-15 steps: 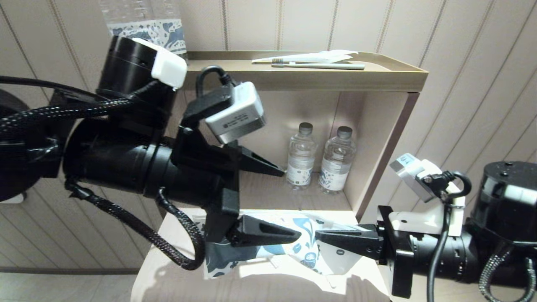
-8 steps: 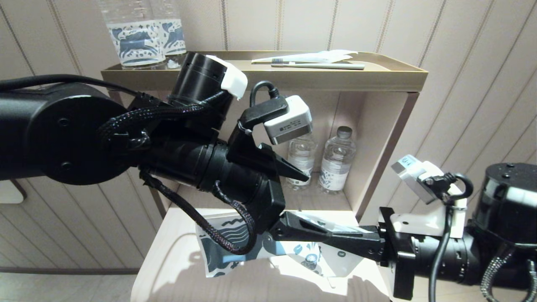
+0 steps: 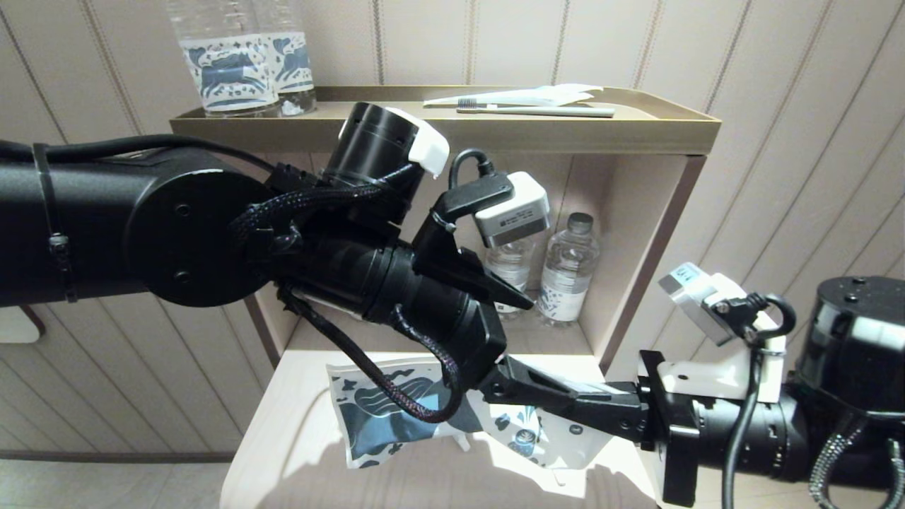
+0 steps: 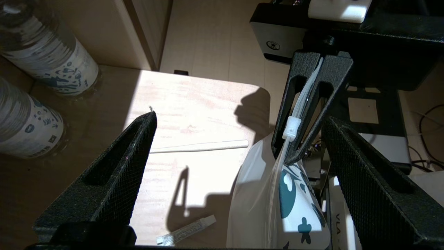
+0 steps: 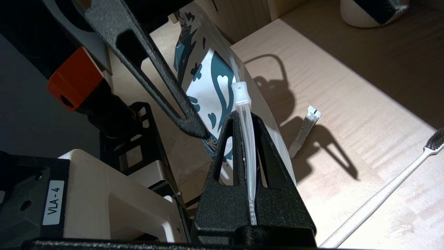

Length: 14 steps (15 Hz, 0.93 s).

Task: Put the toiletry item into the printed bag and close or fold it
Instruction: Open the storage bag

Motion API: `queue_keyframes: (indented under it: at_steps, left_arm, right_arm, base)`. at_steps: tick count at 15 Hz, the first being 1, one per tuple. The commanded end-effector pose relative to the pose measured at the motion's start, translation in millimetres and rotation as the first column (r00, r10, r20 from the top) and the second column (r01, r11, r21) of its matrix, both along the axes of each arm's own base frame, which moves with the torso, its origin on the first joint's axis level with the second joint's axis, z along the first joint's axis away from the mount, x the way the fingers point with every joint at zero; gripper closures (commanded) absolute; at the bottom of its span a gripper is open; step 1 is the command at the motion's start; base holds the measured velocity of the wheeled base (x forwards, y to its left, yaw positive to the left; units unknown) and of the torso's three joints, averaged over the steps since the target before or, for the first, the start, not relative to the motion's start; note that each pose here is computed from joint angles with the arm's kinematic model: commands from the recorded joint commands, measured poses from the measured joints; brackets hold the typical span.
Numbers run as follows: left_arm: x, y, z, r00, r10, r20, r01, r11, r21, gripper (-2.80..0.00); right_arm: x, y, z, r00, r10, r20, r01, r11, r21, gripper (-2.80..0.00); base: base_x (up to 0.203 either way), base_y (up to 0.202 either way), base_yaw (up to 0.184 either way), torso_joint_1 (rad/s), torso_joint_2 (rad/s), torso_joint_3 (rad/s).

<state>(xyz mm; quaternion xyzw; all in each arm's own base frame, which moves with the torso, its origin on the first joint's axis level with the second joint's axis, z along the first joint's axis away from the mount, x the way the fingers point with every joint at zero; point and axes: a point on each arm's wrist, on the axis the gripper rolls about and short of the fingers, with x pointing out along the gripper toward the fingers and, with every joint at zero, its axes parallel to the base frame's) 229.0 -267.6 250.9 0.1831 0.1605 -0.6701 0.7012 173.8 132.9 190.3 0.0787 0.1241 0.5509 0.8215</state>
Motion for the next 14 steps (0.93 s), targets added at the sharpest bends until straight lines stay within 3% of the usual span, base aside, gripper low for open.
queue_keyframes:
  at_steps: [1, 5, 6, 14]
  left_arm:
    - [-0.7, -3.1, -2.1, 1.0, -0.003, -0.001, 0.003, 1.0, 0.009, -2.8]
    - [-0.8, -3.4, -0.8, 1.0, -0.001, 0.004, 0.001, 1.0, 0.007, -2.8]
    - [-0.8, -3.4, -1.0, 1.0, -0.001, 0.002, 0.001, 1.0, 0.008, 0.0]
    - [-2.0, -2.1, -4.3, 1.0, -0.009, -0.001, 0.009, 1.0, 0.016, 0.0]
  right_arm:
    - [0.1, 0.2, 0.3, 1.0, 0.004, 0.002, -0.004, 1.0, 0.003, 0.0]
    - [0.1, 0.2, 0.3, 1.0, 0.004, 0.002, -0.004, 1.0, 0.003, 0.0]
    - [0.3, 0.4, 0.0, 1.0, 0.005, 0.001, -0.005, 1.0, 0.002, 0.0]
    - [-0.3, -0.1, -0.9, 1.0, 0.006, -0.002, -0.006, 1.0, 0.001, 0.0]
  base:
    - [0.0, 0.0, 0.0, 0.0, 0.0, 0.0]
    - [0.0, 0.0, 0.0, 0.0, 0.0, 0.0]
    - [0.0, 0.0, 0.0, 0.0, 0.0, 0.0]
    - [0.0, 0.0, 0.0, 0.0, 0.0, 0.0]
